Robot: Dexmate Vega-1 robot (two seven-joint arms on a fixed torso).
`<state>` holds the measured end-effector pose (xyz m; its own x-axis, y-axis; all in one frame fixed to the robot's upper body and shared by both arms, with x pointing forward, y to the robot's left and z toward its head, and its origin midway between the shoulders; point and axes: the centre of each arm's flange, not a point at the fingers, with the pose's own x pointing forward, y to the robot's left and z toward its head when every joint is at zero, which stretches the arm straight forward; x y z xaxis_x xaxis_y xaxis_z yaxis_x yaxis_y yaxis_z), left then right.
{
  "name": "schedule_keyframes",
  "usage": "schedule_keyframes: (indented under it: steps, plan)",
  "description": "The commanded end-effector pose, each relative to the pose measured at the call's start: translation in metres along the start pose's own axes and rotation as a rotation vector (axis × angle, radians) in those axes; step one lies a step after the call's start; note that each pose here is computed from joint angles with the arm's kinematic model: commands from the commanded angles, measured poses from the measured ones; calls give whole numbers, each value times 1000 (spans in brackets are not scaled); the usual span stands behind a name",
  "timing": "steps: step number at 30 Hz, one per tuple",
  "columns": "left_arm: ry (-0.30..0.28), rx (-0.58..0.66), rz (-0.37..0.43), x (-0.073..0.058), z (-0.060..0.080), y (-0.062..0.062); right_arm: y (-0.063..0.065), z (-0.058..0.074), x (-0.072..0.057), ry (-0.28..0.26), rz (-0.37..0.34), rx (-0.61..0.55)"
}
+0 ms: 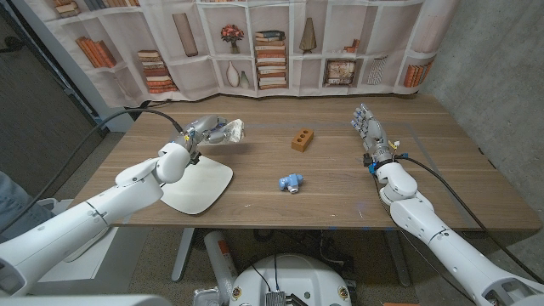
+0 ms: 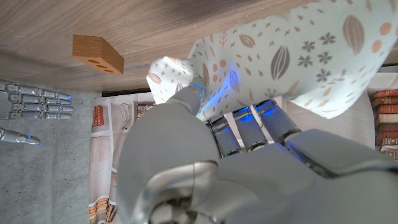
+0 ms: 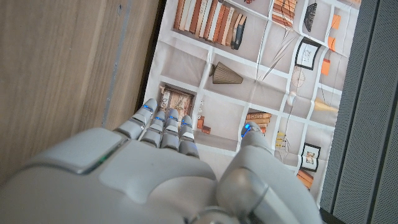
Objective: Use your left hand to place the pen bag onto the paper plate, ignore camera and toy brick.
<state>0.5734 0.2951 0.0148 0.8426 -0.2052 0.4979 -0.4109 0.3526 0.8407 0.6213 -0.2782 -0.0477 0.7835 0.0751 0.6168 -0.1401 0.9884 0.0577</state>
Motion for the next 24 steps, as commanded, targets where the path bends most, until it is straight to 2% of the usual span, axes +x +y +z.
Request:
schedule_keyframes:
  steps: [1,24]
  plan:
    - [-20,9,6,-11,2,0,2,-2,0,12,4,-6]
    - [-57,-18,20,-31,0,1,3,-3,-1,12,-1,-9]
